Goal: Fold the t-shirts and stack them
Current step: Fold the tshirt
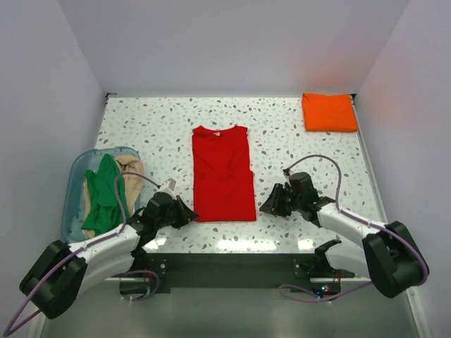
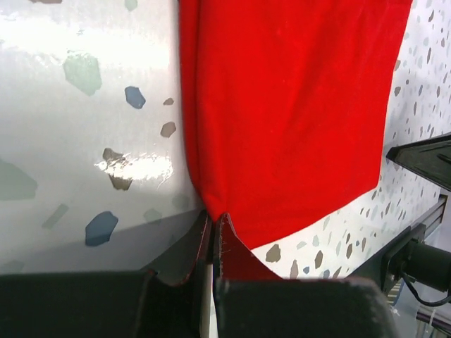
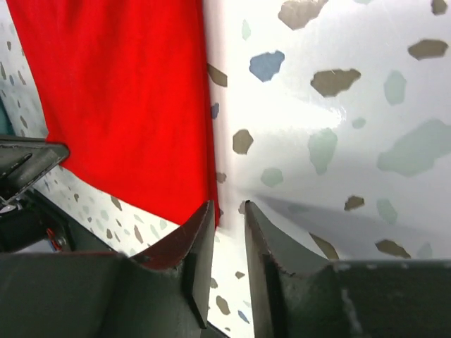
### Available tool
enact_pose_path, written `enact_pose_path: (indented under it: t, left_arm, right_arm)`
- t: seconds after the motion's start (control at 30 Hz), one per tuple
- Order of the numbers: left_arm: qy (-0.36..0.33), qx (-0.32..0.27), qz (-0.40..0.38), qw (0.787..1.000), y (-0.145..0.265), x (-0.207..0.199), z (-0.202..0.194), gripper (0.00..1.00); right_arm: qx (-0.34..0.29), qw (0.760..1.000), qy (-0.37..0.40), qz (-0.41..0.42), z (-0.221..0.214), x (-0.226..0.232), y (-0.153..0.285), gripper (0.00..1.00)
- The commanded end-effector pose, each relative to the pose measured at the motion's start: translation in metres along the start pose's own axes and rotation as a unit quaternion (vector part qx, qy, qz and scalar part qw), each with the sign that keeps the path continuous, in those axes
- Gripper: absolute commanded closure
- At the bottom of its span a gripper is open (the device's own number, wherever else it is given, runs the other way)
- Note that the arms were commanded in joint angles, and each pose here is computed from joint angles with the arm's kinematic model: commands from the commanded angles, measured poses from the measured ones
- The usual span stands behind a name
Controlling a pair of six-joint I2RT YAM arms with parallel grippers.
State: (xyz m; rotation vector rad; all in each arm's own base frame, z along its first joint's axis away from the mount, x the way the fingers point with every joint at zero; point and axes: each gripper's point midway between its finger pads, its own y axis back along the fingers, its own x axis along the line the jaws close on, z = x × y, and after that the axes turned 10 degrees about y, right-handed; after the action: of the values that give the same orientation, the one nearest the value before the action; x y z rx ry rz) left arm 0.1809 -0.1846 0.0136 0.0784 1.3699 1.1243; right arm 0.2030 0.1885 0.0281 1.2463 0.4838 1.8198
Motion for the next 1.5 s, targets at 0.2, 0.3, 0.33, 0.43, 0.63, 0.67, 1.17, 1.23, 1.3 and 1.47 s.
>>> enact_pose_path:
  t: [0.2,0.3,0.33,0.43,0.63,0.67,1.17,1.23,1.3,1.47]
  left_arm:
    - [0.012,0.003,0.033,0.999,0.010,0.021,-0.010,0.71]
    - [0.023,-0.007,0.047,0.999,0.014,0.028,-0.008,0.65]
    - [0.026,-0.010,0.049,0.998,0.015,0.028,-0.007,0.64]
    - [0.039,-0.019,0.066,0.997,0.018,0.034,-0.005,0.62]
    - [0.048,-0.014,0.077,0.996,0.019,0.042,-0.010,0.61]
    - [0.048,-0.014,0.076,0.996,0.018,0.041,-0.010,0.62]
    - [0.050,-0.004,0.090,0.995,0.013,0.053,-0.024,0.69]
    - [0.051,-0.002,0.092,0.995,0.012,0.053,-0.024,0.72]
    - [0.048,0.000,0.080,0.996,0.011,0.046,-0.024,0.80]
    - [0.037,0.000,0.071,0.997,0.014,0.034,-0.022,1.00]
  right_arm:
    - [-0.004,1.000,-0.016,-0.004,-0.017,-0.006,0.018,0.53]
    - [-0.002,1.000,-0.025,0.007,-0.021,-0.001,0.016,0.53]
    - [-0.001,1.000,-0.028,0.008,-0.022,0.000,0.015,0.53]
    - [0.005,1.000,-0.027,0.011,-0.026,0.005,0.011,0.53]
    - [0.015,0.999,-0.033,0.018,-0.035,0.011,0.000,0.53]
    - [0.014,0.999,-0.030,0.024,-0.035,0.014,-0.002,0.53]
    - [0.028,0.999,-0.042,0.015,-0.049,0.009,-0.014,0.67]
    - [0.028,0.999,-0.040,0.019,-0.048,0.011,-0.014,0.72]
    - [0.027,0.999,-0.039,0.027,-0.046,0.015,-0.013,0.78]
    - [0.023,0.999,-0.027,0.036,-0.042,0.021,-0.006,0.96]
